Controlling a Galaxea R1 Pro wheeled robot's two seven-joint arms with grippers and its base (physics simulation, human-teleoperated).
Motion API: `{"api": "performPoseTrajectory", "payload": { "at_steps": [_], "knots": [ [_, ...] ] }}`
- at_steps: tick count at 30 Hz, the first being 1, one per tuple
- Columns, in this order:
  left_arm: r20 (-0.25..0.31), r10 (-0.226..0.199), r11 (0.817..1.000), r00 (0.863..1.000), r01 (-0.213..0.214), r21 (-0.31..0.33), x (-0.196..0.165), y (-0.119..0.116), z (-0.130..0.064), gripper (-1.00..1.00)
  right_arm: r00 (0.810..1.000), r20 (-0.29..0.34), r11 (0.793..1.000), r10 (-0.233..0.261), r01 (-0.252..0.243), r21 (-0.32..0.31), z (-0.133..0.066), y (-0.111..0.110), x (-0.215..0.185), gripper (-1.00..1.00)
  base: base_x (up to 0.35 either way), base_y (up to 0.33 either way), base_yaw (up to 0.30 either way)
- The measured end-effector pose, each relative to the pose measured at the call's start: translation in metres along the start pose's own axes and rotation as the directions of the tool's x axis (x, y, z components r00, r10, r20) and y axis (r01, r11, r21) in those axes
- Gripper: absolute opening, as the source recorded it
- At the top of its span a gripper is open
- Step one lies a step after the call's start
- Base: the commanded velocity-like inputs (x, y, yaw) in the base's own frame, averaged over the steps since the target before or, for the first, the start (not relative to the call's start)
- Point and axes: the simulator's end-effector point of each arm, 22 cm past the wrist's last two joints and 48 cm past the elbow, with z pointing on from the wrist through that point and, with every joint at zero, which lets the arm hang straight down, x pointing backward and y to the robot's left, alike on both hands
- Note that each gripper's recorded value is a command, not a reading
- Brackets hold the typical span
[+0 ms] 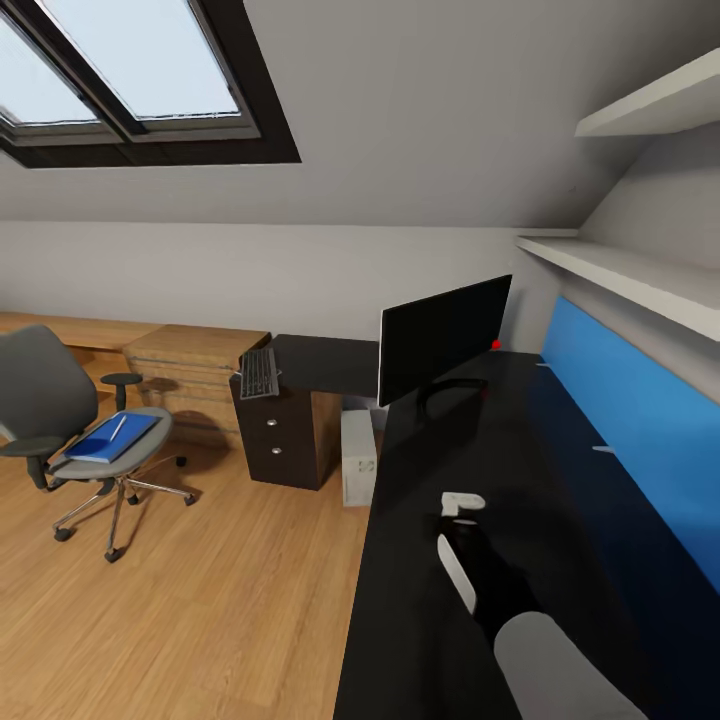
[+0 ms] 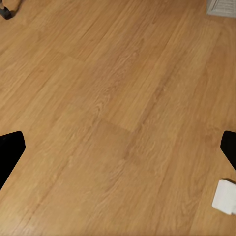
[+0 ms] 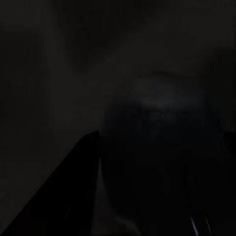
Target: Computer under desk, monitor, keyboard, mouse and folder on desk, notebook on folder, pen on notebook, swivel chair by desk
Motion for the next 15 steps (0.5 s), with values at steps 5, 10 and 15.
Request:
{"api": "performPoseTrajectory", "payload": {
  "at_steps": [5,10,15],
  "knots": [
    [0.0,0.002,1.0,1.0,-0.002,0.005,0.001,-0.001,0.0,1.0,0.998,0.017,0.998,-0.057,0.057,-0.037,-0.008,0.036,0.002,-1.0,-0.055,0.051,0.0],
    [0.0,0.002,1.0,1.0,-0.002,0.006,0.0,-0.002,0.0,1.0,0.995,0.052,0.995,-0.085,0.088,-0.053,-0.01,0.049,0.001,-1.0,-0.224,0.205,0.0],
    [-0.001,0.003,1.0,1.0,-0.003,0.005,0.001,-0.001,0.0,1.0,0.992,0.09,0.993,-0.085,0.092,-0.07,-0.014,0.061,-0.006,-1.0,-0.251,0.231,-0.014]
  ]
}}
